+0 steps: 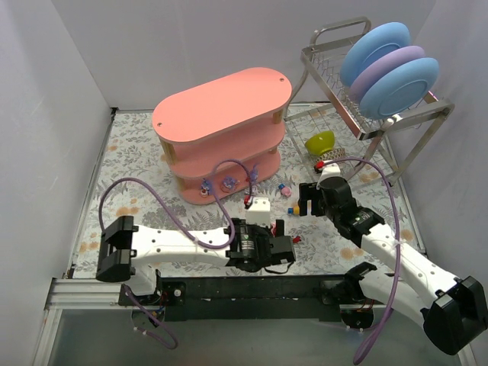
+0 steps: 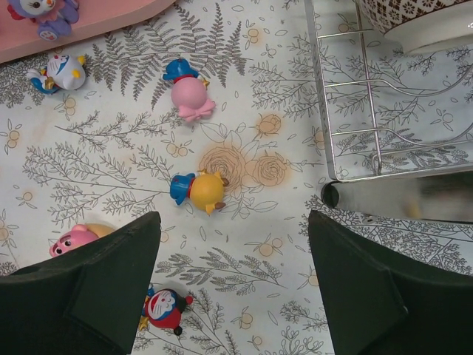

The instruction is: Place and organize the plastic toys onto the shelf

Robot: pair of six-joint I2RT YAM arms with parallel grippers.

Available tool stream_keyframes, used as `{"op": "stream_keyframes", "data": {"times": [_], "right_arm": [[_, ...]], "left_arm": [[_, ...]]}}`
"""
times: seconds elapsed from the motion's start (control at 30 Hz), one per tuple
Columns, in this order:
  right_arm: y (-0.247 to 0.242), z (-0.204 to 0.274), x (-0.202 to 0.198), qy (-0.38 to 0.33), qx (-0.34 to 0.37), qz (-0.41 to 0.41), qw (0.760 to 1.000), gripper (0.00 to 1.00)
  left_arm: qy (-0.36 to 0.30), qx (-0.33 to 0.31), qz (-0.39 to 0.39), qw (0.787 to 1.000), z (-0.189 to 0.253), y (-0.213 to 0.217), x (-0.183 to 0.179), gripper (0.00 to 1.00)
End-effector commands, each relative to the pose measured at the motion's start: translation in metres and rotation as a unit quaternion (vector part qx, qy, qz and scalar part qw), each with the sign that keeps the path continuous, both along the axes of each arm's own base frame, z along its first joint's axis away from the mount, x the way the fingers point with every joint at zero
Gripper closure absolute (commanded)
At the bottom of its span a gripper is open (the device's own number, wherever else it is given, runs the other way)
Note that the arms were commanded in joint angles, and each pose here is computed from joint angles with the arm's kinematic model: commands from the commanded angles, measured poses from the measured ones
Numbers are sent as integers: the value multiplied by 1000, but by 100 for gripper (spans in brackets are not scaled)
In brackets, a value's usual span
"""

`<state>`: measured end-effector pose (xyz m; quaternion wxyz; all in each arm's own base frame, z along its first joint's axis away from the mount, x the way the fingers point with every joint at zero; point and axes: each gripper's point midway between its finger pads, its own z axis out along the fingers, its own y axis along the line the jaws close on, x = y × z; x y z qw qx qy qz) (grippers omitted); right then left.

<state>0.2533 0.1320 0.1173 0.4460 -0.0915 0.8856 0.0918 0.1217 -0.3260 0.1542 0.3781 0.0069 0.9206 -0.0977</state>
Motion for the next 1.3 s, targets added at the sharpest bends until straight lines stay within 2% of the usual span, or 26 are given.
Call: {"op": "stream_keyframes", "data": {"times": [0.0, 0.13, 0.27, 0.5, 0.57, 0.77, 1.03, 1.13, 1.2, 1.27], "right_arm": [[3, 9, 1, -16, 18, 9, 1000, 12], [2, 11, 0, -22, 23, 10, 999, 12], [2, 11, -2, -26, 26, 12, 999, 12], [1, 10, -2, -27, 29, 12, 999, 10], [1, 11, -3, -29, 30, 11, 999, 7], [0, 10, -3, -31, 31, 9, 999, 2], [-1, 9, -3, -32, 30, 9, 999, 2], [-1, 9, -3, -32, 31, 10, 999, 2], [0, 10, -3, -33, 32, 10, 999, 2], [-1, 10, -3, -35, 32, 11, 999, 2]], "left_arm": [[-15, -43, 93, 995, -17, -8, 5, 13], [-29, -38, 106, 993, -31, -10, 9, 24], [-40, -54, 109, 992, -38, -18, 14, 30], [-35, -74, 106, 991, -51, -28, 26, 35], [-31, -79, 102, 991, -56, -33, 30, 36], [-26, -62, 111, 991, -71, -31, 37, 46], [-19, -35, 119, 992, -88, -28, 38, 56], [-18, -28, 121, 992, -90, -25, 38, 66], [-21, -28, 122, 992, -88, -25, 39, 78], [-23, -29, 122, 992, -84, -24, 39, 85]]}}
